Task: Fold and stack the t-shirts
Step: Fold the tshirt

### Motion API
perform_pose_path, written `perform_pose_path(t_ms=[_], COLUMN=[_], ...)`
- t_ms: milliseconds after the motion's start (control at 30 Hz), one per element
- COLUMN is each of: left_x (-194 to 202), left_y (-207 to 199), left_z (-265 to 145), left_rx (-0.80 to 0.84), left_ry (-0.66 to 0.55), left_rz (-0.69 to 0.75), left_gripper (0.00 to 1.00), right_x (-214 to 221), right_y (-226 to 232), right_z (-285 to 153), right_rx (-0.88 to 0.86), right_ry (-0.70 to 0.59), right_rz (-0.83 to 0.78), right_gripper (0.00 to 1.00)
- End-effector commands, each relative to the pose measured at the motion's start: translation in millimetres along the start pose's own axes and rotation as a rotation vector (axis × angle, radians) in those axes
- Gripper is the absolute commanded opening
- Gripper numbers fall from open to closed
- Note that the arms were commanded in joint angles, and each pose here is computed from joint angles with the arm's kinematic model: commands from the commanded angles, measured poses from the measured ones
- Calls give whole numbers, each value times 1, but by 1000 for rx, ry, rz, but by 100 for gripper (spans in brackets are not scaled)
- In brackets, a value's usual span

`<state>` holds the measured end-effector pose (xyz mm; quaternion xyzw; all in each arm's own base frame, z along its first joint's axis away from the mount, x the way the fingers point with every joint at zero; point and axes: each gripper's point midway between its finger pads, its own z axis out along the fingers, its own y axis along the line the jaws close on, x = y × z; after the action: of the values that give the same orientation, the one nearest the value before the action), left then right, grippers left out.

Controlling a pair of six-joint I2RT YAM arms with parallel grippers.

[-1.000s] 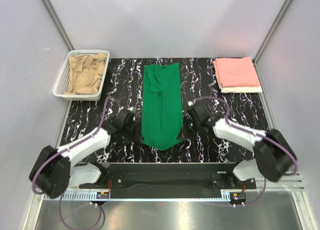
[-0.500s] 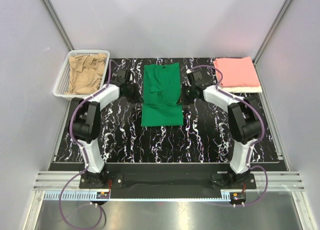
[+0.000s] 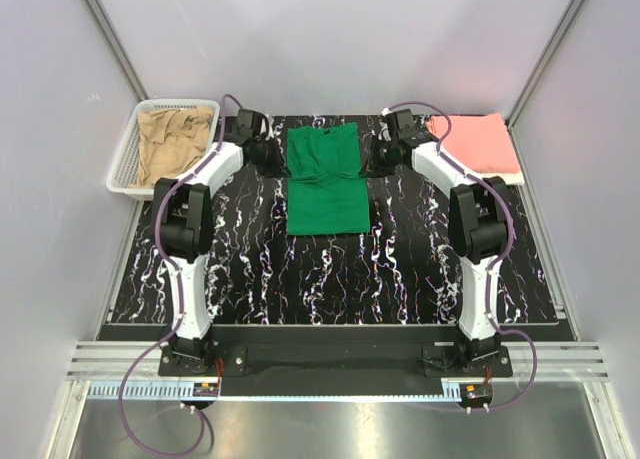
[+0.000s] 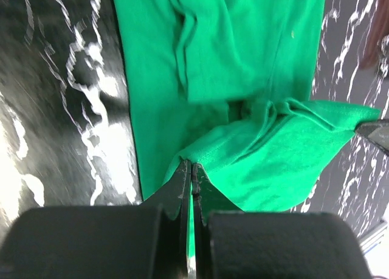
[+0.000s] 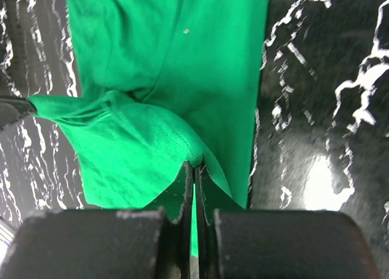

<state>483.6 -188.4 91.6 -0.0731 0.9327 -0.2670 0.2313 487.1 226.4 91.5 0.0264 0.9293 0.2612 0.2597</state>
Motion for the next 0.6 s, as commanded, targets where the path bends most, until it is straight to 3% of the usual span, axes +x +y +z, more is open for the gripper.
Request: perform_pose_path(t_ms=[0, 433, 500, 567], left_x=[-9, -26, -27, -30], left_y=[16, 34, 33, 29], left_z=[12, 40, 42, 40], left_rx=[0, -7, 5, 28], left_ry=[23, 21, 27, 27], left_rz=[-23, -38, -42, -41], left_gripper=[0, 1, 7, 17], right_x=[-3, -25, -29, -35], right_y=[-6, -13, -13, -13], right_z=[9, 31, 32, 35], right_rx=[-23, -57, -58, -58], right_ry=[27, 4, -8, -19], right_rz=[-4, -48, -48, -52], right_gripper=[0, 1, 6, 18])
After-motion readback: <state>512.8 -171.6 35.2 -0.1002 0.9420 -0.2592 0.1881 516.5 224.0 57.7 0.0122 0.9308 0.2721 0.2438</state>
